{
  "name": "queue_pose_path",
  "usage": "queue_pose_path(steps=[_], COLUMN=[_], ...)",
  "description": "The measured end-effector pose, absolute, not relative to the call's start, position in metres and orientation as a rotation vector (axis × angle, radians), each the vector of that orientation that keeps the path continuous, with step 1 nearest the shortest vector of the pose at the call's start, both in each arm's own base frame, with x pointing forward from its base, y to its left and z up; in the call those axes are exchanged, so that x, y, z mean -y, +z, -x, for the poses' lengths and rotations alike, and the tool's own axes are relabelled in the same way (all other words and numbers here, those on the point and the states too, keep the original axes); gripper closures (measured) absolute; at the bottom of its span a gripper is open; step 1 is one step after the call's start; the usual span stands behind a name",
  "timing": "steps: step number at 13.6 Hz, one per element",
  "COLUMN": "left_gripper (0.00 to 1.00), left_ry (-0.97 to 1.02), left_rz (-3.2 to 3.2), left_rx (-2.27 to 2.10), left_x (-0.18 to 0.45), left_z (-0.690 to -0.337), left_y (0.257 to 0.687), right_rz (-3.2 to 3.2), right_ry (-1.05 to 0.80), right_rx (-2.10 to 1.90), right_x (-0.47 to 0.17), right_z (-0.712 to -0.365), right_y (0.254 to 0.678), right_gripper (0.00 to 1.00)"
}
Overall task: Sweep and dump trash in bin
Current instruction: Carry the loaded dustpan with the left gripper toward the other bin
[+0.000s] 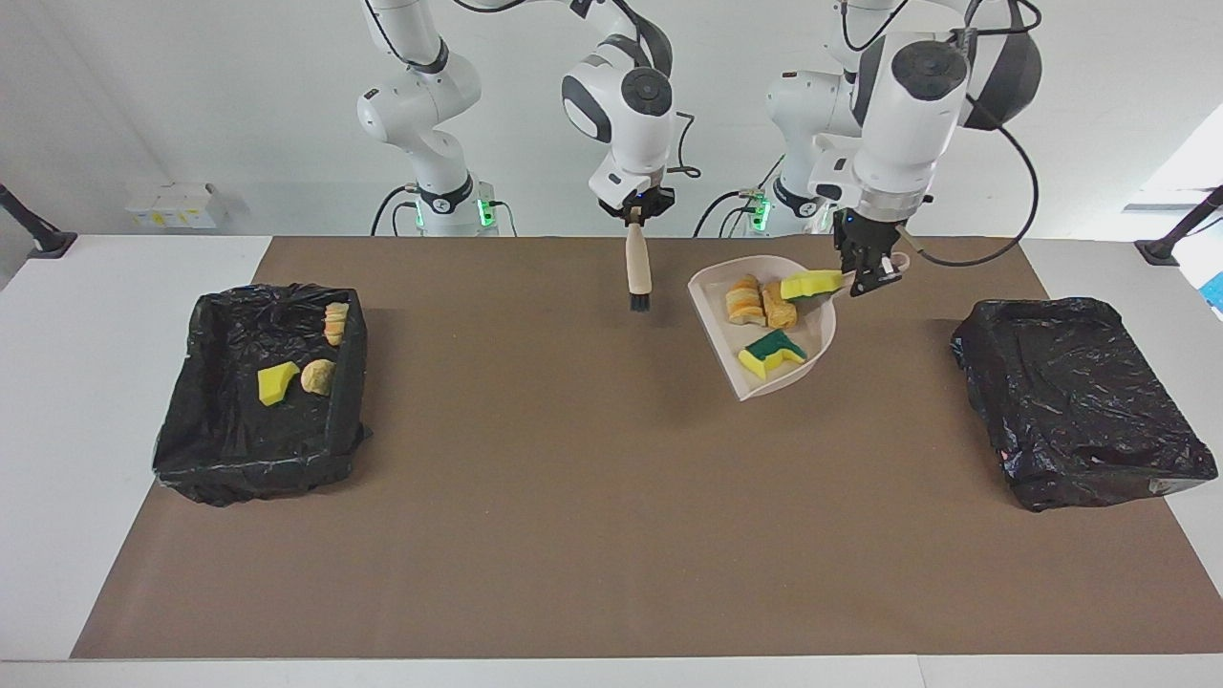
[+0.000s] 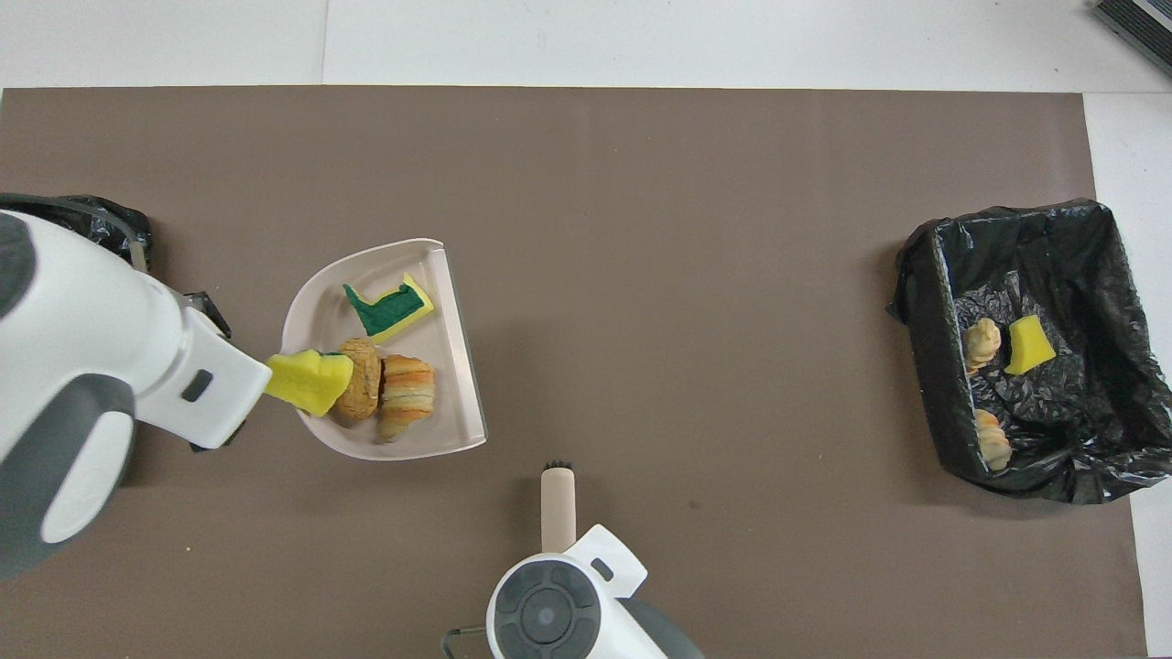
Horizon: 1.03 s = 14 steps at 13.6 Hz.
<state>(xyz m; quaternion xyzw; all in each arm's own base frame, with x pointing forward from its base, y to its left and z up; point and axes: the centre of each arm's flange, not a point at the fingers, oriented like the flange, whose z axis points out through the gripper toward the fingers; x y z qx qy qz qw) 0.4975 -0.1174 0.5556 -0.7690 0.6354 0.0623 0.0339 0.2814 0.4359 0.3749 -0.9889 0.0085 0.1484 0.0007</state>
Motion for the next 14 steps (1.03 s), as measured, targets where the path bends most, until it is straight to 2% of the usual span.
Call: queue_pose_path(steps=[2, 6, 10, 12, 14], left_gripper=[0.68, 0.68, 0.68, 0.68, 0.68], left_ry=[0.17, 0.052, -0.031, -0.088, -0.102], left_rz=[2.358, 2.256, 2.3, 2.379, 2.389], left_rx=[-1.972, -2.01, -1.926, -1.818, -1.761], left_x=[0.065, -0.055, -0.139, -0.193, -0.24], left_z=[-0.506, -0.506, -0.499, -0.495, -0.494], left_y=[0.59, 0.662, 0.69, 0.701, 0.71], right_rz=[3.11, 3.134, 3.141, 3.143, 3.15], right_ry=[0.466, 0.468, 0.474, 0.475, 0.483], right_rx=[-0.05, -0.04, -0.039, -0.035, -0.015], right_x=[-0.466, -0.481, -0.48, -0.481, -0.483], right_z=[-0.27, -0.284, -0.285, -0.285, -0.287], right_y=[0.351, 0.332, 0.328, 0.33, 0.341], right_gripper=[0.75, 0.75, 0.75, 0.59, 0.36])
